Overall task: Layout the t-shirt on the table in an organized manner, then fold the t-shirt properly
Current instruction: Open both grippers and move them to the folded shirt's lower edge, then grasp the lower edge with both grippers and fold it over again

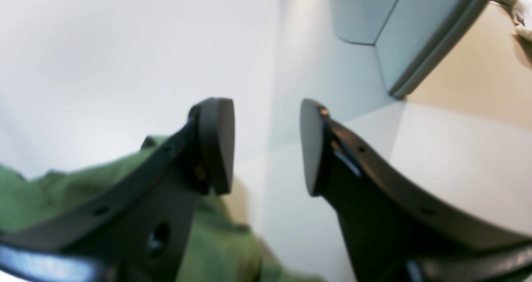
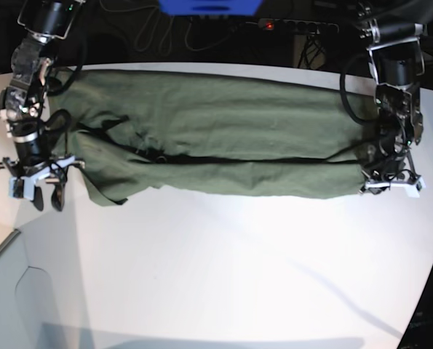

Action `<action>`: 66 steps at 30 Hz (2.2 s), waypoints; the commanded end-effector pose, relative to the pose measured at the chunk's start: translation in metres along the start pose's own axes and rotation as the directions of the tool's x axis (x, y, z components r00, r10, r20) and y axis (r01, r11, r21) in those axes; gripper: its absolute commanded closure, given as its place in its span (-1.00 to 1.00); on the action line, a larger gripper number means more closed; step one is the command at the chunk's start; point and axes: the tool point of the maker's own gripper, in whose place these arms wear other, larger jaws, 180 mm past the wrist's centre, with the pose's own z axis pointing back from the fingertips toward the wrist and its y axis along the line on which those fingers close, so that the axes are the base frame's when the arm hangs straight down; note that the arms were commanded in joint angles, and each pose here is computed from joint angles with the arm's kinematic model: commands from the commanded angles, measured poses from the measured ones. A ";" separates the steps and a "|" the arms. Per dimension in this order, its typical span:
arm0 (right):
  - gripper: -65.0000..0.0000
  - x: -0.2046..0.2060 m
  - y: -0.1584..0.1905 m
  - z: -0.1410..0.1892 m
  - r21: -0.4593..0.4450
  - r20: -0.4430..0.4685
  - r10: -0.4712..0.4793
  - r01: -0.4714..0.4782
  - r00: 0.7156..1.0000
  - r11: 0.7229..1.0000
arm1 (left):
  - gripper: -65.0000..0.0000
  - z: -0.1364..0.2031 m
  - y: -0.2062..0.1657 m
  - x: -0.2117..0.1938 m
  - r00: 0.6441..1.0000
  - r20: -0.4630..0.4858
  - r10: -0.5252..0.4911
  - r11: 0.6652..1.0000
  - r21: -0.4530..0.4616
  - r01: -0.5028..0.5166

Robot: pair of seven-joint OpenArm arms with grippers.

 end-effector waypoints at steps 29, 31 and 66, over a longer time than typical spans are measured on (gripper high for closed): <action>-0.10 -0.055 0.058 -0.058 0.373 -0.449 0.365 -0.200 0.815 0.906 | 1.00 0.005 -0.031 0.049 0.992 0.122 -0.024 0.996 -0.078 0.034; -0.10 -0.058 0.058 -0.057 0.376 -0.457 0.364 -0.195 0.812 0.906 | 1.00 0.005 -0.031 0.049 0.992 0.122 -0.024 0.996 -0.078 0.034; 1.00 0.064 0.054 -0.095 0.317 -0.100 0.214 -0.173 0.972 0.933 | 1.00 0.016 -0.117 0.113 0.957 0.281 -0.069 0.962 -0.235 0.138</action>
